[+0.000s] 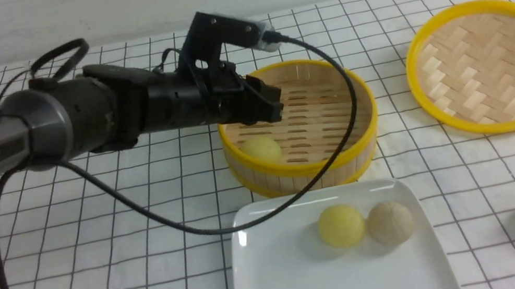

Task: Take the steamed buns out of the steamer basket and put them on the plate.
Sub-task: Use the left arm to grab the steamed stuffed bun that is closest to it

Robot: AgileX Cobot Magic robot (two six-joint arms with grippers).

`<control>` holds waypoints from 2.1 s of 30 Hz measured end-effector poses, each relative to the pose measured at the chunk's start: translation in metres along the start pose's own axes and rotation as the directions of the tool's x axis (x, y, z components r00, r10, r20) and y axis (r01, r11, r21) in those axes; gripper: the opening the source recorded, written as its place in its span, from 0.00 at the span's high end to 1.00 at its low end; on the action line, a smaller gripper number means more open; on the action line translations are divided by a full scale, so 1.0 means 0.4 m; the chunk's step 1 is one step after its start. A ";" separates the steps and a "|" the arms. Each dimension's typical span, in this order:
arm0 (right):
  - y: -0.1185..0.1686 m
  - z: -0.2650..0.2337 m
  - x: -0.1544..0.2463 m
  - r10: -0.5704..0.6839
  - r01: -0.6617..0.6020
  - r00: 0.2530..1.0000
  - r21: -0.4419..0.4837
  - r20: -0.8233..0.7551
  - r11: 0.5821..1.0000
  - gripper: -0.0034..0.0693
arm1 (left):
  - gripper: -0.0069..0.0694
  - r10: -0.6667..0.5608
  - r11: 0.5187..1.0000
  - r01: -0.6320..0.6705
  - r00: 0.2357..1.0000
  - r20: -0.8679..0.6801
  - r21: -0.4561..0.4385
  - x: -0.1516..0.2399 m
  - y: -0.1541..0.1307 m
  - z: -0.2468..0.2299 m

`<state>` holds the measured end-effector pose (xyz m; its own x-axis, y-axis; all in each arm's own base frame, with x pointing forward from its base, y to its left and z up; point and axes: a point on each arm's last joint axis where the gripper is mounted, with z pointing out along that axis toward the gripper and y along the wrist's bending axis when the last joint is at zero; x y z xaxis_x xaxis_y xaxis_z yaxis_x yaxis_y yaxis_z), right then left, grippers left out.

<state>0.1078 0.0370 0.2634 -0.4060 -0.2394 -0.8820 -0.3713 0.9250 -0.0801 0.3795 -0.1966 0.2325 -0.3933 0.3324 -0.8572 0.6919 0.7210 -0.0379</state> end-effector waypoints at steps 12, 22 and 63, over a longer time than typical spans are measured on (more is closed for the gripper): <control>0.001 0.000 0.000 0.007 -0.007 1.000 -0.003 0.002 1.000 0.18 | 0.59 -0.173 0.985 0.175 0.977 0.123 -0.001 -0.110 -0.027 -0.135; 0.001 0.000 -0.003 0.020 -0.020 1.000 -0.006 0.015 1.000 0.18 | 0.59 -0.046 0.998 0.056 0.962 0.270 -0.028 -0.209 -0.067 -0.304; 0.001 0.000 -0.008 0.030 -0.030 0.999 -0.006 0.033 1.000 0.18 | 0.59 -0.090 0.978 0.160 0.902 -0.422 0.133 -0.035 0.003 -0.404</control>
<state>0.1089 0.0381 0.2661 -0.3892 -0.2014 -0.8989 -0.3637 0.9301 -0.0509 0.2881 -0.1021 0.3274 -0.6729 0.4915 -0.5528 0.6944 0.6774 -0.2429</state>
